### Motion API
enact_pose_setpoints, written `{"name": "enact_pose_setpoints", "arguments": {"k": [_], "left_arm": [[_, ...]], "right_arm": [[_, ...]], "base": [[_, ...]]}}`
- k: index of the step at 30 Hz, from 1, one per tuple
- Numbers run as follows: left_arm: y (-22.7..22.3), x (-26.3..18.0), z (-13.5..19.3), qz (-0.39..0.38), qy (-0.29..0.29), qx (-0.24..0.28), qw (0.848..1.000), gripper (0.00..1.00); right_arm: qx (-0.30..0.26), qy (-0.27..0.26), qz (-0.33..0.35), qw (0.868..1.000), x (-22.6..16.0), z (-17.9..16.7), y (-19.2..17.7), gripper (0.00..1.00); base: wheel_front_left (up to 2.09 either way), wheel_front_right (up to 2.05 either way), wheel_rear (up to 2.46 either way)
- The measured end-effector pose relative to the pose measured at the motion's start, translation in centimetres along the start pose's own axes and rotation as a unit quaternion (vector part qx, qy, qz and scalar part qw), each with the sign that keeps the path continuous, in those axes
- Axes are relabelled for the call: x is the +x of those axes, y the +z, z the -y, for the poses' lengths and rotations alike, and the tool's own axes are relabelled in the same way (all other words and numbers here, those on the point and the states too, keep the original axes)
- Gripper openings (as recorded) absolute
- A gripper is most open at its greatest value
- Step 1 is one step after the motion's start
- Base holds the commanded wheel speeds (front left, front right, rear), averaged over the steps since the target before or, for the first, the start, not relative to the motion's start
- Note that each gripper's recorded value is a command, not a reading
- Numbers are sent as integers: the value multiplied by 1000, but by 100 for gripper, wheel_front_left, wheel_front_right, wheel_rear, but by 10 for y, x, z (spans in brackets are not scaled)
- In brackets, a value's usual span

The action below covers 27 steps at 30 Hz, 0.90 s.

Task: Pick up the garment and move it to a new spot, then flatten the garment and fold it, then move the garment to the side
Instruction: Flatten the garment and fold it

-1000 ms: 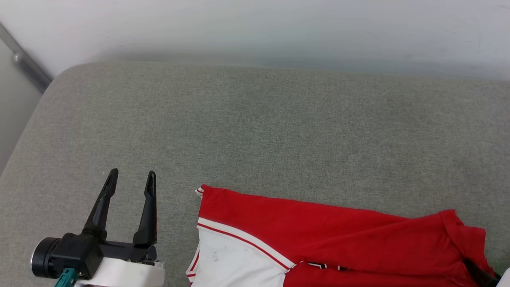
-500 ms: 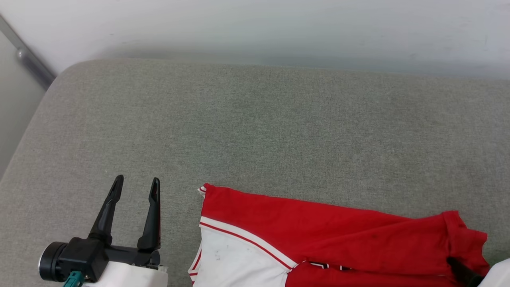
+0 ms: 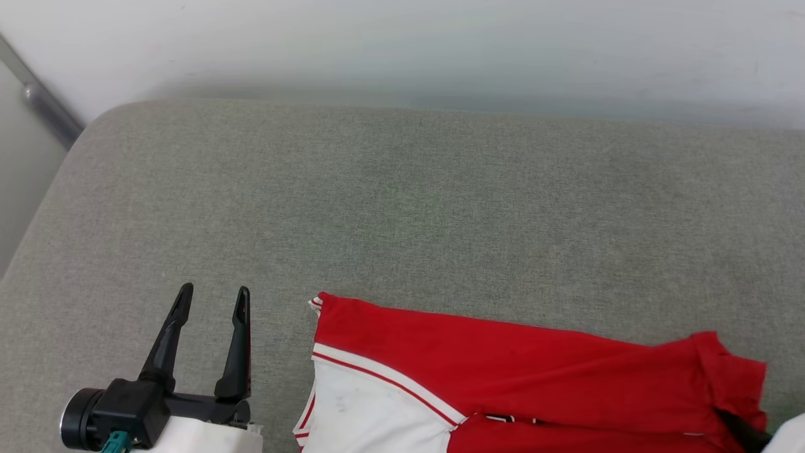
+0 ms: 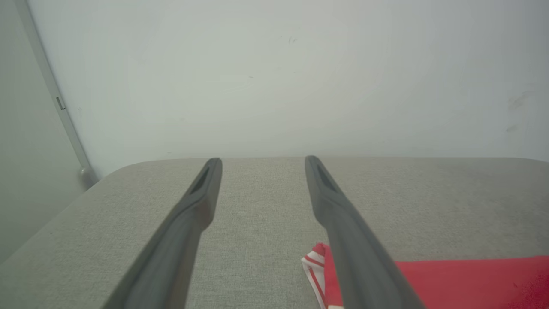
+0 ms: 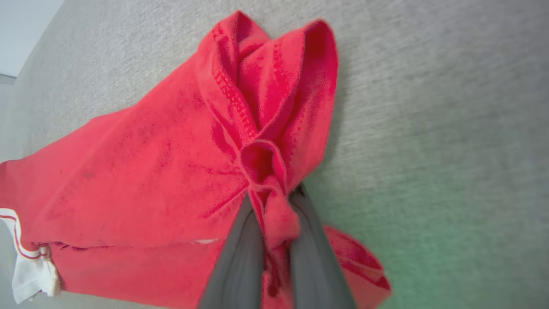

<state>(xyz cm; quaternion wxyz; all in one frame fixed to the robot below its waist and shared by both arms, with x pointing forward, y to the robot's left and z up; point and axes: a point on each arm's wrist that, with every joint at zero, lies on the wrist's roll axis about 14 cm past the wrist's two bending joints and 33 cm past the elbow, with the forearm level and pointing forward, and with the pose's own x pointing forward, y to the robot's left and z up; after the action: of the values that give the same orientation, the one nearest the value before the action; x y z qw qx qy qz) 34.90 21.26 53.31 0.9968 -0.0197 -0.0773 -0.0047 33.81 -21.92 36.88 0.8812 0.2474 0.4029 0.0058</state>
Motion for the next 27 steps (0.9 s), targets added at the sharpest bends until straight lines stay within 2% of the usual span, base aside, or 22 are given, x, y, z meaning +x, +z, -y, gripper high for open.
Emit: {"name": "enact_pose_setpoints", "arguments": {"k": [4, 5, 6, 9, 13, 16, 22, 27], "left_arm": [[-1, 2, 3, 0, -7, 0, 1000, 100], [0, 2, 5, 2, -11, 0, 1000, 100], [1, 3, 6, 3, -14, 0, 1000, 100], [2, 2, 8, 4, -18, 1, 1000, 100], [5, 0, 9, 9, -19, 0, 1000, 100], [4, -3, 11, 7, -22, -2, 1000, 100], [8, -7, 14, 14, -23, -7, 1000, 100], [5, -13, 10, 8, -13, -12, 1000, 100]], "right_arm": [[3, -36, 23, 999, -11, 28, 16, 0], [-16, -91, 40, 995, -27, 64, 31, 0], [-25, -110, 49, 992, -33, 76, 38, 0], [-27, -124, 61, 990, -41, 85, 46, 0], [-32, -101, 67, 992, -44, 68, 51, 0], [-47, -82, 48, 994, -43, 51, 39, 0], [-82, -14, 34, 996, -39, -6, 24, 0], [-120, 48, 21, 991, -35, -59, 14, 0]], "base": [[0, 0, 0], [0, 0, 0], [0, 0, 0], [0, 0, 0], [0, 0, 0], [0, 0, 0], [0, 0, 0], [0, 0, 0]]}}
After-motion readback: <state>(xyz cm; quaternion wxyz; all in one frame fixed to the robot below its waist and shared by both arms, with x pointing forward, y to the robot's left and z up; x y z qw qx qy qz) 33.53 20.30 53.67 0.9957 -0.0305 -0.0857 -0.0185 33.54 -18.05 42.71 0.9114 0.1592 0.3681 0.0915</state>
